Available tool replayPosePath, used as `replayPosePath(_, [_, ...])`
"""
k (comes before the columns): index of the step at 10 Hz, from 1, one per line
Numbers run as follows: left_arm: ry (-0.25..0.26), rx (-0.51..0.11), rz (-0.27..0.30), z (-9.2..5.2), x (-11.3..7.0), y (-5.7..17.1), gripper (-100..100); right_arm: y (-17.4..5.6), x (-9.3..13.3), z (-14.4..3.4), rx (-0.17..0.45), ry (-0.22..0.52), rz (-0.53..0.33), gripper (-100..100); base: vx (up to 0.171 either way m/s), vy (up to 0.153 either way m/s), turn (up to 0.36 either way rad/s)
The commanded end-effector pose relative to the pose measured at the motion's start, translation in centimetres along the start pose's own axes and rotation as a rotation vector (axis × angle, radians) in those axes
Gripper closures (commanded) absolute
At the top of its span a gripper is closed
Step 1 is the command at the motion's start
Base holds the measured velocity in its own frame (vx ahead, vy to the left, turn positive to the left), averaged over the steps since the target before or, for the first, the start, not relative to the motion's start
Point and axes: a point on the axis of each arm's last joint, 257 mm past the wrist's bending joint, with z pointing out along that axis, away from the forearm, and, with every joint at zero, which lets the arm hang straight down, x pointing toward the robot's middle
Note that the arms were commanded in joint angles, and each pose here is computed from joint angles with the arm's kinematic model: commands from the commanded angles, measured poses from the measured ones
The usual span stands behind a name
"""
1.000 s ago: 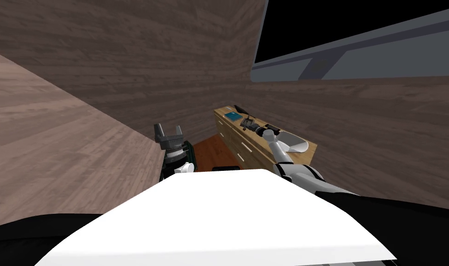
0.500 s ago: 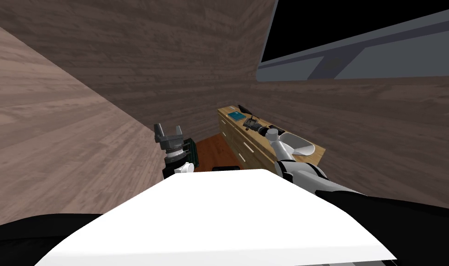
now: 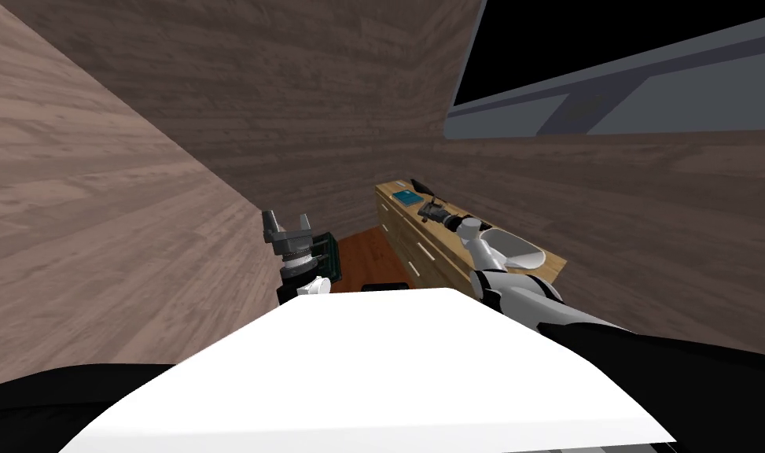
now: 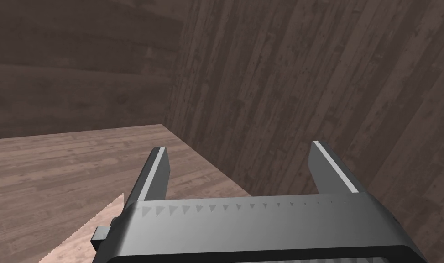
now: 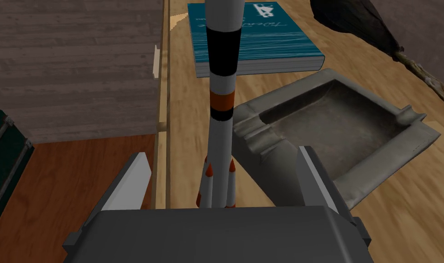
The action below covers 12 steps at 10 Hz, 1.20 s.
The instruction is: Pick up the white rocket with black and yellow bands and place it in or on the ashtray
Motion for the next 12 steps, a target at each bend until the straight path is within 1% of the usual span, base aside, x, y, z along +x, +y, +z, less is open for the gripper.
replayPosePath(1, [0.000, 0.000, 0.000, 0.0, 0.0, 0.0, 0, 0.9, 0.3, -0.3, 0.004, 0.012, 0.004, -100, -0.029, -0.027, 0.195])
replayPosePath(4, [0.000, 0.000, 0.000, 0.0, 0.0, 0.0, 0, 1.4, 0.8, -0.4, 0.007, 0.033, 0.007, -100, -0.014, -0.023, 0.077])
replayPosePath(6, [0.000, 0.000, 0.000, 0.0, 0.0, 0.0, 0, 2.3, 1.3, -0.6, 0.007, 0.061, 0.023, -100, -0.014, -0.023, 0.133])
replayPosePath(12, [0.000, 0.000, 0.000, 0.0, 0.0, 0.0, 0, 3.0, 1.9, -0.9, 0.006, 0.120, 0.052, -100, -0.015, -0.042, 0.103])
